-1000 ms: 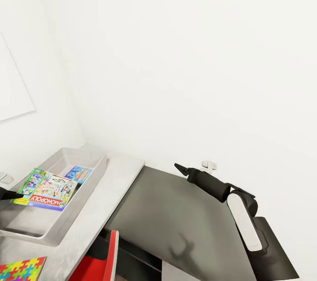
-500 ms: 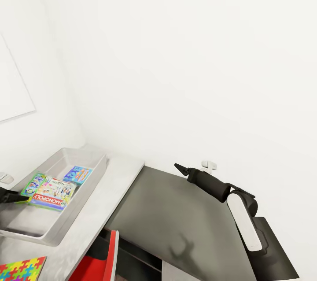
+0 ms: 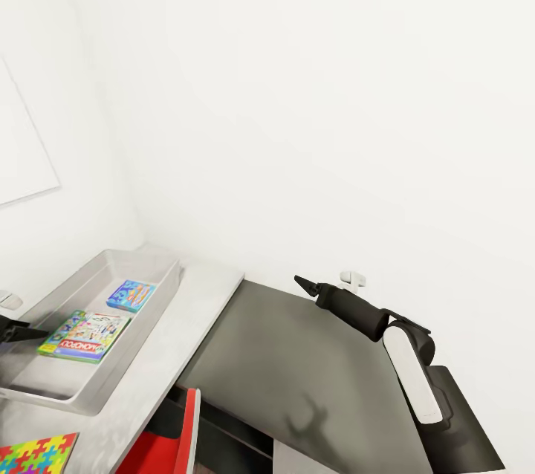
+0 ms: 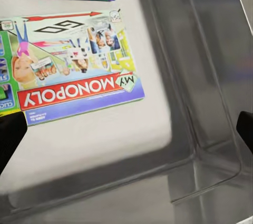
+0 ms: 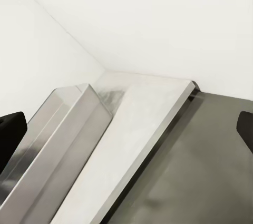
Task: Put all the toys in the child's room - the three board games (two on the bed and one on the table), the two jigsaw puzzles on the table, and the tennis ball on the table - inside the toy box on the table in the child's room.
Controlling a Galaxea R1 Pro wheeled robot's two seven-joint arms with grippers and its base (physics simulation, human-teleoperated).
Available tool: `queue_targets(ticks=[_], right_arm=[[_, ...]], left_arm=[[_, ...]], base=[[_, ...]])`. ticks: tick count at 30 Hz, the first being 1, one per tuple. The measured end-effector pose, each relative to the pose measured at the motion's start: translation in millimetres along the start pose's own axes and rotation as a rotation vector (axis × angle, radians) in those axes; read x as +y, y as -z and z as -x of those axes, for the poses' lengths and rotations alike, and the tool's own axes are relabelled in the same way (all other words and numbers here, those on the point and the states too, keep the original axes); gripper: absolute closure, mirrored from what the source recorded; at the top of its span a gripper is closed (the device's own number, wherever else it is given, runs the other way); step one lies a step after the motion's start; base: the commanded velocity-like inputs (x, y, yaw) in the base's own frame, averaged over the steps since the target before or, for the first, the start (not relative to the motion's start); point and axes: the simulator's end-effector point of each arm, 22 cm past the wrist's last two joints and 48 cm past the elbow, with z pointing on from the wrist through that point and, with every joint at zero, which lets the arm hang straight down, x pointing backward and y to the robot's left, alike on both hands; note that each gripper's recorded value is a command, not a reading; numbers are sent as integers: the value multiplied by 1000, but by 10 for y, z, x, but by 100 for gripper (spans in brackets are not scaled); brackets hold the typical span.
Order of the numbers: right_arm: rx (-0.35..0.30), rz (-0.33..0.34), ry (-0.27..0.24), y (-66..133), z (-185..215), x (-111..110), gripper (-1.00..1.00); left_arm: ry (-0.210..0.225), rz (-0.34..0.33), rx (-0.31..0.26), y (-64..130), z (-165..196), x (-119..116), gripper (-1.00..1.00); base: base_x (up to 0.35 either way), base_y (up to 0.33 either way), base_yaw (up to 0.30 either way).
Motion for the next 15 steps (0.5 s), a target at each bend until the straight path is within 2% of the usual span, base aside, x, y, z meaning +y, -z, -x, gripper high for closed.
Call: queue_targets(ticks=[9,12,15], right_arm=[[-3,3,2,9,13,20,-100],[-6,7,4,18,27,41,-100],[-9,9,7,29,45,60,-100]], left_arm=[[1,-40,-38,70,89,-90,-100],[21,-111,-102,216,209,-225,-100],[46,-116,-166,355,318,-215,-100]], base=[[0,0,0],[0,0,0],[0,0,0]])
